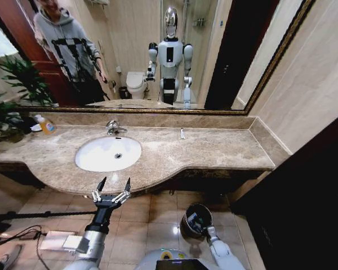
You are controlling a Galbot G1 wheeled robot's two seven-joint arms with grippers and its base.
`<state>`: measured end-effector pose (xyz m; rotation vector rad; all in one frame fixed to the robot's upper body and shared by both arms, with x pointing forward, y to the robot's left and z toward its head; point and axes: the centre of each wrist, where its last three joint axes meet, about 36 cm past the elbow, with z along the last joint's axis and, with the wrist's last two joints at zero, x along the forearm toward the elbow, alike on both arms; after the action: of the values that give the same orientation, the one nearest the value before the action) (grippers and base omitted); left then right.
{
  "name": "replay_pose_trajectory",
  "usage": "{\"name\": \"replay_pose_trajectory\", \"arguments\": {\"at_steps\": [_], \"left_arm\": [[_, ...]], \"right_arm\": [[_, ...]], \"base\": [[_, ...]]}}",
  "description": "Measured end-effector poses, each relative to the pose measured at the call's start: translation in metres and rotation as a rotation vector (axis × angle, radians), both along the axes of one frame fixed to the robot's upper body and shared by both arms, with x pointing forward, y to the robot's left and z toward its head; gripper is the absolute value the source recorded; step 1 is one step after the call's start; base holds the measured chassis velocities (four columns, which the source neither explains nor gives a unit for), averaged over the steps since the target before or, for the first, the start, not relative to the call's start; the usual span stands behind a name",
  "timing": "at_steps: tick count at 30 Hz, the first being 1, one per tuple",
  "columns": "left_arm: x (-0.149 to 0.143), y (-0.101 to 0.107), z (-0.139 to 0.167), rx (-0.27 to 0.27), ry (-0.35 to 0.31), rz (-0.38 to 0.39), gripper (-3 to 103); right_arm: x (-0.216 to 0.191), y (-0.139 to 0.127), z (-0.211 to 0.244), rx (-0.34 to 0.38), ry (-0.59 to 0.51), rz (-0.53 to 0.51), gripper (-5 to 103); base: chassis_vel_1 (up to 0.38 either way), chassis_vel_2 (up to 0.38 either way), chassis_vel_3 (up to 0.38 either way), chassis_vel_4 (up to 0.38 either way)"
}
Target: Pick up the trash from the sink and place it in the trash bin.
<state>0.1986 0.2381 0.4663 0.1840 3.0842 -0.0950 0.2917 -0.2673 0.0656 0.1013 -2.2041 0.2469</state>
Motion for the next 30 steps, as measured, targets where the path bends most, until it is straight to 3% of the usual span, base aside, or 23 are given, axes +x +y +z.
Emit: {"name": "replay_pose_trajectory", "arguments": {"at_steps": [6,14,15,17,21,24,26,30], "left_arm": [[0.0,0.0,0.0,0.0,0.0,0.0,100],[0.0,0.0,0.0,0.0,0.0,0.0,100],[0.0,0.0,0.0,0.0,0.0,0.0,100],[0.0,0.0,0.0,0.0,0.0,0.0,100],[0.0,0.0,0.0,0.0,0.0,0.0,100],[0.0,0.0,0.0,0.0,0.0,0.0,100],[0.0,0.0,0.0,0.0,0.0,0.0,100],[0.0,0.0,0.0,0.0,0.0,0.0,100]], "right_arm": [[0.014,-0.007,-0.014,-0.025,0.018,-0.01,21],[0.017,-0.028,-0.024,-0.106,0.04,0.068,19],[0.021,-0.031,-0.024,-0.109,0.04,0.059,27],[0.022,-0.033,-0.023,-0.109,0.04,0.051,27],[0.022,-0.04,-0.022,-0.112,0.057,0.039,48],[0.02,-0.04,-0.023,-0.106,0.064,0.04,54],[0.017,-0.04,-0.023,-0.102,0.069,0.043,65],[0.013,-0.04,-0.023,-0.094,0.065,0.042,76]], "base": [[0.0,0.0,0.0,0.0],[0.0,0.0,0.0,0.0],[0.0,0.0,0.0,0.0],[0.0,0.0,0.0,0.0],[0.0,0.0,0.0,0.0],[0.0,0.0,0.0,0.0],[0.0,0.0,0.0,0.0],[0.0,0.0,0.0,0.0]]}}
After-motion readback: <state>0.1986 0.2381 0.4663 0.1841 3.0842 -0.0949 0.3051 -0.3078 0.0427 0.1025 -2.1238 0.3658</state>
